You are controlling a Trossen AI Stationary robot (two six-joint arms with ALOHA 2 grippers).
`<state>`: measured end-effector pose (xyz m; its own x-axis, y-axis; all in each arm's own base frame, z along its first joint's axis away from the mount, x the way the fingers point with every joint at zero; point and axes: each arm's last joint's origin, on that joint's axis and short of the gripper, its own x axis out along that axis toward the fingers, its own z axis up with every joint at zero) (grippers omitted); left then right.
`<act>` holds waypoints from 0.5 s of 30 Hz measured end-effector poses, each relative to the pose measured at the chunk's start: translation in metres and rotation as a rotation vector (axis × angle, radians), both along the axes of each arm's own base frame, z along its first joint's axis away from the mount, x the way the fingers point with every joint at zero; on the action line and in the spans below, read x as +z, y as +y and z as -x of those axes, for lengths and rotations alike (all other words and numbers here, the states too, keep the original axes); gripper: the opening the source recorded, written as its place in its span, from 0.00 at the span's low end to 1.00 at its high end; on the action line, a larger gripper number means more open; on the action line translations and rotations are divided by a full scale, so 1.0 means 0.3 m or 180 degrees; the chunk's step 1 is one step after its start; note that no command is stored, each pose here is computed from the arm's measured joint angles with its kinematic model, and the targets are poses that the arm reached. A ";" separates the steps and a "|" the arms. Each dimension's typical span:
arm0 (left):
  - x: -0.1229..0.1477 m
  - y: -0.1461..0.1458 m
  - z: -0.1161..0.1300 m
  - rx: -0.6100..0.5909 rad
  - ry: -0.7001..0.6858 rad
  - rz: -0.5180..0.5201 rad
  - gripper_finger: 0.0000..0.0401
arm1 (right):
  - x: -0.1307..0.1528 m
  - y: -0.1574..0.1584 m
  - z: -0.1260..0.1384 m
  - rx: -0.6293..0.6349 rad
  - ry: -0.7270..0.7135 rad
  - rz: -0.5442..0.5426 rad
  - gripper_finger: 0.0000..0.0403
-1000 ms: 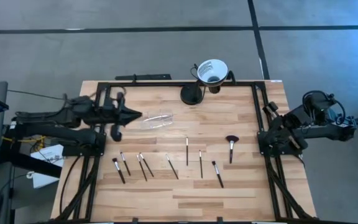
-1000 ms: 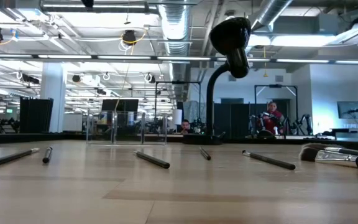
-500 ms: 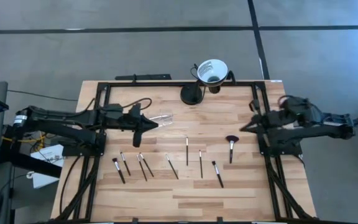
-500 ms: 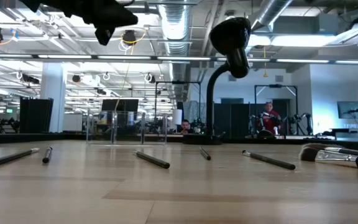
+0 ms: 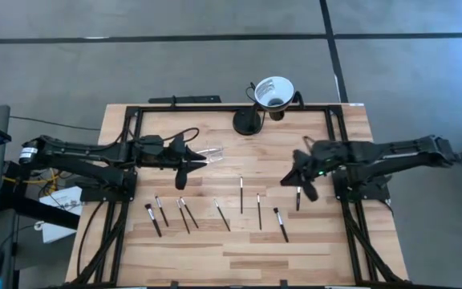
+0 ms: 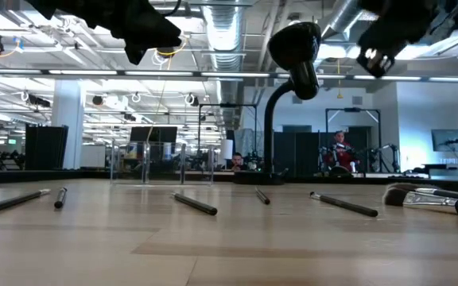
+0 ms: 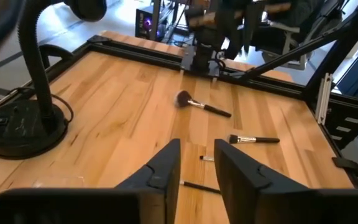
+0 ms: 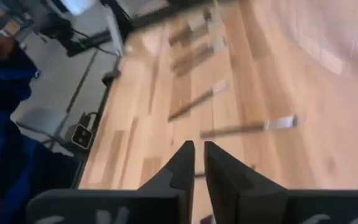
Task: Put items in baskets/containers
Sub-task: Put the black highlighter brush into the transparent organizer
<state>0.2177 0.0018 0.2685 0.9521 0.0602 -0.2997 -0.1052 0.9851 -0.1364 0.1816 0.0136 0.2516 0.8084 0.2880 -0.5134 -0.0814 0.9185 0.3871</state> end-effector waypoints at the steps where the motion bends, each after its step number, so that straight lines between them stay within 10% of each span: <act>1: 0.000 0.000 0.000 0.0000 0.0000 0.0000 0.25 | -0.018 0.002 -0.012 -0.0032 0.0131 -0.0056 0.10; 15: 0.004 0.000 -0.001 -0.0001 -0.0041 0.0000 0.25 | -0.159 0.010 0.017 -0.0368 0.1857 -0.0624 0.17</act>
